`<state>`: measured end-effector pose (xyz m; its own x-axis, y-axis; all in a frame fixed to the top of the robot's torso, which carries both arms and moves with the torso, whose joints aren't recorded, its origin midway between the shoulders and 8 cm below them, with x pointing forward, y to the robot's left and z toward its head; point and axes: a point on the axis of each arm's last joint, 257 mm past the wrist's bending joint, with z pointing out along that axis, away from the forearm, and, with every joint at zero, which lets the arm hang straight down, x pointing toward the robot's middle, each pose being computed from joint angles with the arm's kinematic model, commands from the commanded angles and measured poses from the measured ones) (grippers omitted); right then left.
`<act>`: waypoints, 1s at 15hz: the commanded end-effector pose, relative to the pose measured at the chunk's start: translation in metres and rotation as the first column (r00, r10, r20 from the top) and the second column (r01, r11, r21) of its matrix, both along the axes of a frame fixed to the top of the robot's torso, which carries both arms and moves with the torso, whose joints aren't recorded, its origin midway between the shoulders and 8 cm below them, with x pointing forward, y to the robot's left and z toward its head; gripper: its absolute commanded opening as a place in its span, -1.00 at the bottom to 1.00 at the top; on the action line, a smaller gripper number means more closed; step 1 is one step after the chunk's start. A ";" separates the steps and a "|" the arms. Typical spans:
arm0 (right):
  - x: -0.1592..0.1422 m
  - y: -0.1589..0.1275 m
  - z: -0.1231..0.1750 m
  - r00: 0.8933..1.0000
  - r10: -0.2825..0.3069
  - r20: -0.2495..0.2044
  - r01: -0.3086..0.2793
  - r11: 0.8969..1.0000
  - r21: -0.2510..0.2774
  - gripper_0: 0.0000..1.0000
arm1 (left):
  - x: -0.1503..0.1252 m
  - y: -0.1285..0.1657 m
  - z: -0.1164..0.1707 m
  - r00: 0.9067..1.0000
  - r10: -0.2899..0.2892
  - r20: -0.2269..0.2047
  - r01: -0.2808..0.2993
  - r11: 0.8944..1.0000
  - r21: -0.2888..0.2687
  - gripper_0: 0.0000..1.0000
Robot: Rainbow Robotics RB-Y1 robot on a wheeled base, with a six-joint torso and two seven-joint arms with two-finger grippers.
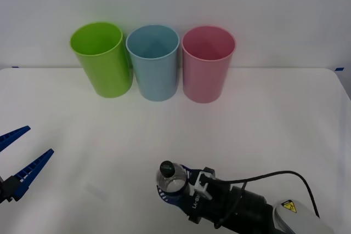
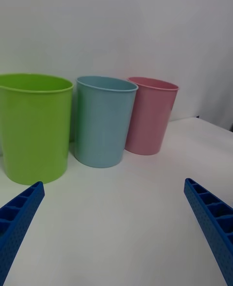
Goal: Grasp the object on the table and drop it into the matching bin: aluminum can to the light blue bin, PET bottle to the pink bin.
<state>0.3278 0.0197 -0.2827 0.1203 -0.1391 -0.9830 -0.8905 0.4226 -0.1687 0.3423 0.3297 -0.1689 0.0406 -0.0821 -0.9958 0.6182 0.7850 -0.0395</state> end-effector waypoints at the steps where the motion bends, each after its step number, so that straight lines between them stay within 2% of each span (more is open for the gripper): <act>1: 0.007 -0.017 0.026 0.999 -0.044 0.031 0.043 0.999 0.027 -1.00 | 0.000 0.000 0.000 1.000 0.000 0.000 0.000 1.000 0.000 1.00; 4: 0.017 -0.030 0.056 0.995 -0.073 0.062 0.069 0.995 0.065 -1.00 | 0.000 0.000 0.000 1.000 0.000 0.000 0.000 1.000 0.000 1.00; 8: 0.027 -0.061 0.112 0.993 -0.107 0.038 0.101 0.984 0.148 -1.00 | 0.000 0.000 0.000 1.000 0.000 0.000 0.000 1.000 0.000 1.00; 12: 0.036 -0.093 0.167 0.989 -0.147 0.002 0.142 0.960 0.241 -1.00 | 0.000 0.000 0.000 1.000 0.000 0.000 0.000 1.000 0.000 1.00; 15: 0.052 -0.114 0.211 0.983 -0.183 -0.025 0.181 0.932 0.314 -1.00 | 0.000 0.000 0.000 1.000 0.000 0.000 0.000 1.000 0.000 1.00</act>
